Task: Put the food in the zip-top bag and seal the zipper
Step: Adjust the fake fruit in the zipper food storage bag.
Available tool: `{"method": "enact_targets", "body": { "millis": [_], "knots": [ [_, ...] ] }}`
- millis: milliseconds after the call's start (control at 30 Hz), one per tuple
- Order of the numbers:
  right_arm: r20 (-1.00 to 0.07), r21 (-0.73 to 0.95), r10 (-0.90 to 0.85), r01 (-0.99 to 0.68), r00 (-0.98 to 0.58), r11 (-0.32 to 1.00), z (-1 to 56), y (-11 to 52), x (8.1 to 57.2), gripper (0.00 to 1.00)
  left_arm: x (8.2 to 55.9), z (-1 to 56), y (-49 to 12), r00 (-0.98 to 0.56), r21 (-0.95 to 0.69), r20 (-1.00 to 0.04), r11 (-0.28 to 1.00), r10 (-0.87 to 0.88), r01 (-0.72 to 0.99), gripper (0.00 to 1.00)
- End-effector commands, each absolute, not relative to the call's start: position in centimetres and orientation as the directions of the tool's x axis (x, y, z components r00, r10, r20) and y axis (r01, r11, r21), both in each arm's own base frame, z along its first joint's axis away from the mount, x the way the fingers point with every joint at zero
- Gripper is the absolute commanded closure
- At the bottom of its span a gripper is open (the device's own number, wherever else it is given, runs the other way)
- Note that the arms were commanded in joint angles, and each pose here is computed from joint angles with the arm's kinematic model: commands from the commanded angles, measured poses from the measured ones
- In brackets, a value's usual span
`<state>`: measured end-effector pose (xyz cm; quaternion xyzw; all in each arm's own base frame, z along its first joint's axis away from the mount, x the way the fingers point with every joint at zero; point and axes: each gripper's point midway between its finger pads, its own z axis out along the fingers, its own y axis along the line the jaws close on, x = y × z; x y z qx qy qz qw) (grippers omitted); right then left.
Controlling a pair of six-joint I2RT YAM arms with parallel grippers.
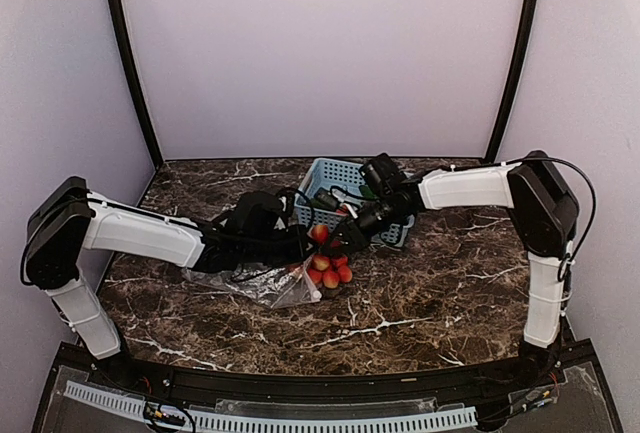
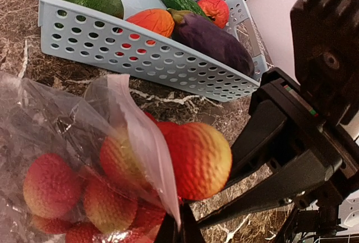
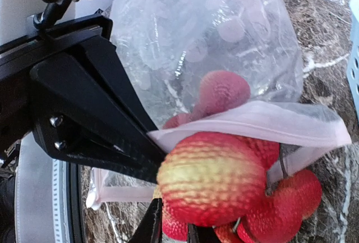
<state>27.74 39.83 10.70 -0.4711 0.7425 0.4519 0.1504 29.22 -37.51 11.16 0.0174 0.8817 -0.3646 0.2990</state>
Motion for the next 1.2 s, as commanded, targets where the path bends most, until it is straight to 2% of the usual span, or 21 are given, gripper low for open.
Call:
{"method": "enact_targets", "body": {
  "millis": [0, 100, 200, 467, 600, 700, 867, 1067, 1167],
  "knots": [
    [-0.66, 0.547, -0.574, -0.834, -0.485, 0.076, 11.6, 42.2, 26.0, 0.86, 29.0, 13.9, -37.5, -0.804, -0.625, -0.573, 0.719, -0.159, 0.303, 0.99],
    [-0.638, 0.553, -0.598, -0.829, -0.486, 0.083, 11.2, 41.8, 25.5, 0.86, 29.6, 14.5, -36.4, -0.769, -0.601, -0.61, 0.744, -0.192, 0.291, 0.99],
    [-0.624, 0.543, -0.618, -0.834, -0.479, 0.098, 11.1, 40.2, 25.0, 0.8, 29.7, 14.4, -35.6, -0.762, -0.556, -0.625, 0.781, -0.168, 0.283, 0.99],
    [-0.646, 0.46, -0.607, -0.871, -0.463, 0.174, 13.0, 35.6, 26.3, 0.55, 29.4, 12.6, -35.4, -0.777, -0.494, -0.622, 0.816, -0.092, 0.3, 0.99],
    [-0.623, 0.415, -0.623, -0.875, -0.473, 0.249, 10.8, 35.3, 27.9, 0.4, 29.5, 12.2, -36.1, -0.786, -0.504, -0.613, 0.807, -0.082, 0.309, 0.99],
    [-0.6, 0.437, -0.628, -0.86, -0.496, 0.262, 9.0, 35.9, 28.6, 0.35, 29.5, 12.2, -36.5, -0.789, -0.512, -0.609, 0.799, -0.081, 0.314, 0.99],
    [-0.573, 0.48, -0.641, -0.843, -0.511, 0.244, 7.5, 37.2, 28.7, 0.03, 29.5, 12.5, -36.4, -0.785, -0.512, -0.614, 0.798, -0.08, 0.319, 0.99],
    [-0.558, 0.487, -0.664, -0.844, -0.498, 0.224, 5.9, 38.3, 27.6, 0.02, 29.4, 12.6, -36.8, -0.788, -0.53, -0.609, 0.784, -0.088, 0.322, 0.99],
    [-0.539, 0.547, -0.648, -0.808, -0.539, 0.218, 5.0, 39.1, 27.1, 0.15, 29.4, 12.5, -37.1, -0.792, -0.543, -0.604, 0.775, -0.093, 0.323, 0.99]
  ]
}}
